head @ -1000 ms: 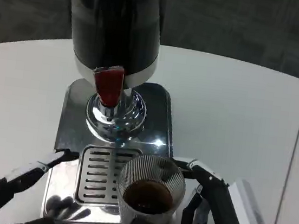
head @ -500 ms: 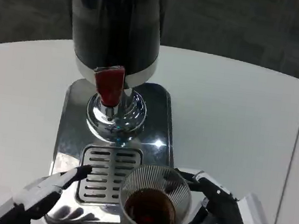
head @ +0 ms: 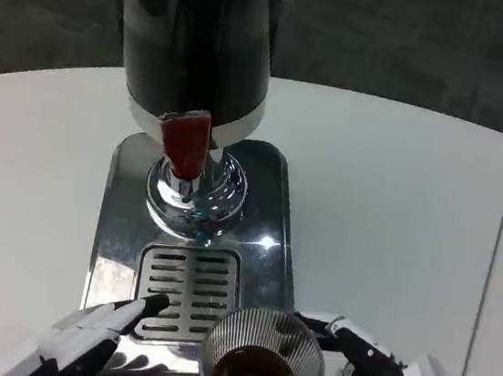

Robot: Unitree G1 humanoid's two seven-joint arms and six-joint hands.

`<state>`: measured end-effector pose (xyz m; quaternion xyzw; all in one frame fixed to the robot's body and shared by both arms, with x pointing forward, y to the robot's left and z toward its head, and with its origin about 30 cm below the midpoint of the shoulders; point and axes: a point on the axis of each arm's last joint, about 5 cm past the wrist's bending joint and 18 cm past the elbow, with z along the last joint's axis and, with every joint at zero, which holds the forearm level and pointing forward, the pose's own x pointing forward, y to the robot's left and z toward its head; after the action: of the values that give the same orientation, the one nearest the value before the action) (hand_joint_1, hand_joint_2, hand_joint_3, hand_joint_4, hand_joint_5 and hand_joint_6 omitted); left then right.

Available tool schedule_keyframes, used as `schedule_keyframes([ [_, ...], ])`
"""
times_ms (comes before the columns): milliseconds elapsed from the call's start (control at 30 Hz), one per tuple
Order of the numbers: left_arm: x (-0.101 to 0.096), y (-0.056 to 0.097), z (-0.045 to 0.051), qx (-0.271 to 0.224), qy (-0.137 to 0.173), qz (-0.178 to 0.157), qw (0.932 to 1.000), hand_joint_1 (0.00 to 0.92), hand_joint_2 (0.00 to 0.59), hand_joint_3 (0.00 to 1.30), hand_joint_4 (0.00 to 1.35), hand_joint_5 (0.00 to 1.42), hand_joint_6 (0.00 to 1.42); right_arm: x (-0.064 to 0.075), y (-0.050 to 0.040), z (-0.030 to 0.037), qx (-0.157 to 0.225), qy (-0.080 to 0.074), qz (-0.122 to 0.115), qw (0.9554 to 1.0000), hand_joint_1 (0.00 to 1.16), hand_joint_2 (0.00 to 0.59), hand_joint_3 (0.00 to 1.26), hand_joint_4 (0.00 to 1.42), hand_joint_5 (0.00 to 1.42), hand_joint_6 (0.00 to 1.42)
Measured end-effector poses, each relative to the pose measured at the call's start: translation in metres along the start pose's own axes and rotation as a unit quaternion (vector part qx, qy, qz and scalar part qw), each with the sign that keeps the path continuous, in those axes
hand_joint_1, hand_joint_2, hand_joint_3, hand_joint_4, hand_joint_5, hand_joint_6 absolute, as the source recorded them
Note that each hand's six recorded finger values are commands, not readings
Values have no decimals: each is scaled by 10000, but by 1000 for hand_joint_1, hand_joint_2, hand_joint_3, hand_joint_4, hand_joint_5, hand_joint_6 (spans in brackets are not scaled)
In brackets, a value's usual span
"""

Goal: Grasp the cup under the faucet to collect the drink, then remove the cup.

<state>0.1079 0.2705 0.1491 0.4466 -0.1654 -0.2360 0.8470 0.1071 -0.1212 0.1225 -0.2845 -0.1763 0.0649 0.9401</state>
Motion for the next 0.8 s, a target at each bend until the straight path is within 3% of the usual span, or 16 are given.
schedule_keyframes([
  [167,52,-6,5,-5,-133,-100,9999,0,122,0,0,0,0,-69,-13,0,-13,116,5,9999,1082,230,832,907,1097,1268],
  [367,97,-5,8,0,-238,-126,9996,0,122,0,0,0,0,-107,-62,4,-87,116,-72,9999,1088,231,832,907,1097,1268],
  [800,43,-109,55,-105,-314,-25,9994,0,122,0,0,0,0,-168,-83,1,-116,178,-79,9997,1094,232,841,907,1097,1268],
])
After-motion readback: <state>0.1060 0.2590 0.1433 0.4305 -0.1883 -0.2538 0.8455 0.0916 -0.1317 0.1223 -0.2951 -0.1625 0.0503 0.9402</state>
